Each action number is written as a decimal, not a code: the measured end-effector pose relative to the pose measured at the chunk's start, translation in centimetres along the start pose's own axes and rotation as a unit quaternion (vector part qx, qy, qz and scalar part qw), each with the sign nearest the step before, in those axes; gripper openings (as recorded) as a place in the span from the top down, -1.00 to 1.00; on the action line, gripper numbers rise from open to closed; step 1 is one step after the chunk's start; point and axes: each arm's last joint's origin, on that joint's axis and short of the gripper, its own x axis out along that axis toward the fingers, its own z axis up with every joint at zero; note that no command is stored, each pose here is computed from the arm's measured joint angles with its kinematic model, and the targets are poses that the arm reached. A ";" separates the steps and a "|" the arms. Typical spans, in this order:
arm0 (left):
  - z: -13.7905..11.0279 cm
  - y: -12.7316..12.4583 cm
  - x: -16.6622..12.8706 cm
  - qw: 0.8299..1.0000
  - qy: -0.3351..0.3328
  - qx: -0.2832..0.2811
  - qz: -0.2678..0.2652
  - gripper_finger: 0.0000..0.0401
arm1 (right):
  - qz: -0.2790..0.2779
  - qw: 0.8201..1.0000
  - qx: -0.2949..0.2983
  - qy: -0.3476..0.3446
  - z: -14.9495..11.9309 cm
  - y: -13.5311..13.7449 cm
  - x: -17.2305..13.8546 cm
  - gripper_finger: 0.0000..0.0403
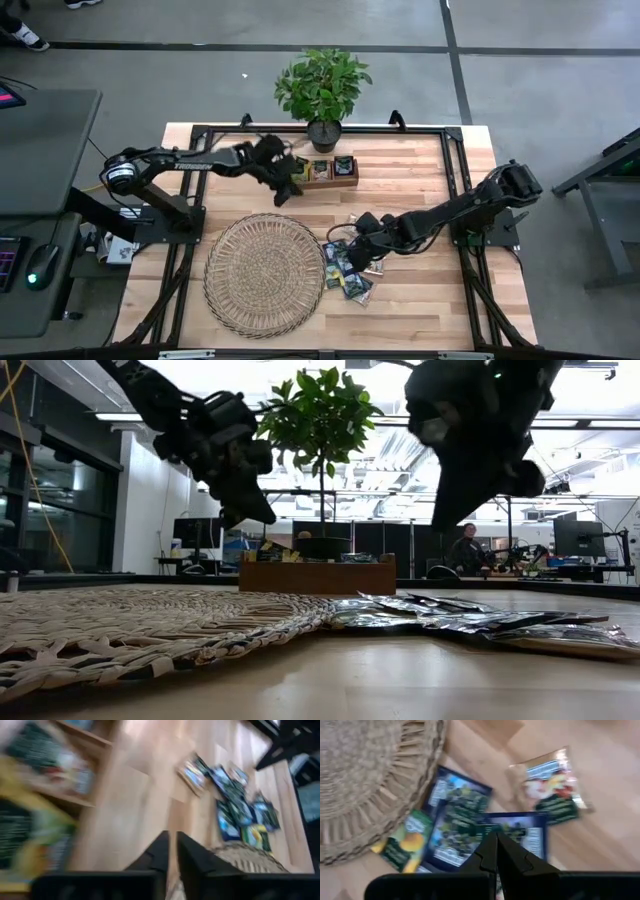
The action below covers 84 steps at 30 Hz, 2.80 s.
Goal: Pick & Place Tea
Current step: Put the blue tea bag into the right section of the wooden organizer
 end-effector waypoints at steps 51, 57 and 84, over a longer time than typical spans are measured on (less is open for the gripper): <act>-5.6 -12.2 15.0 0.996 0.063 0.066 0.018 1.00 | -0.012 0.990 0.126 0.062 2.8 -1.7 4.2 0.73; -5.8 -11.9 15.9 0.996 0.050 0.069 0.022 1.00 | -0.008 0.990 0.126 0.060 2.9 -1.6 4.3 0.64; -6.7 -11.0 17.1 0.997 0.055 0.031 0.038 1.00 | 0.005 0.990 0.104 0.090 2.1 -1.2 7.9 -0.11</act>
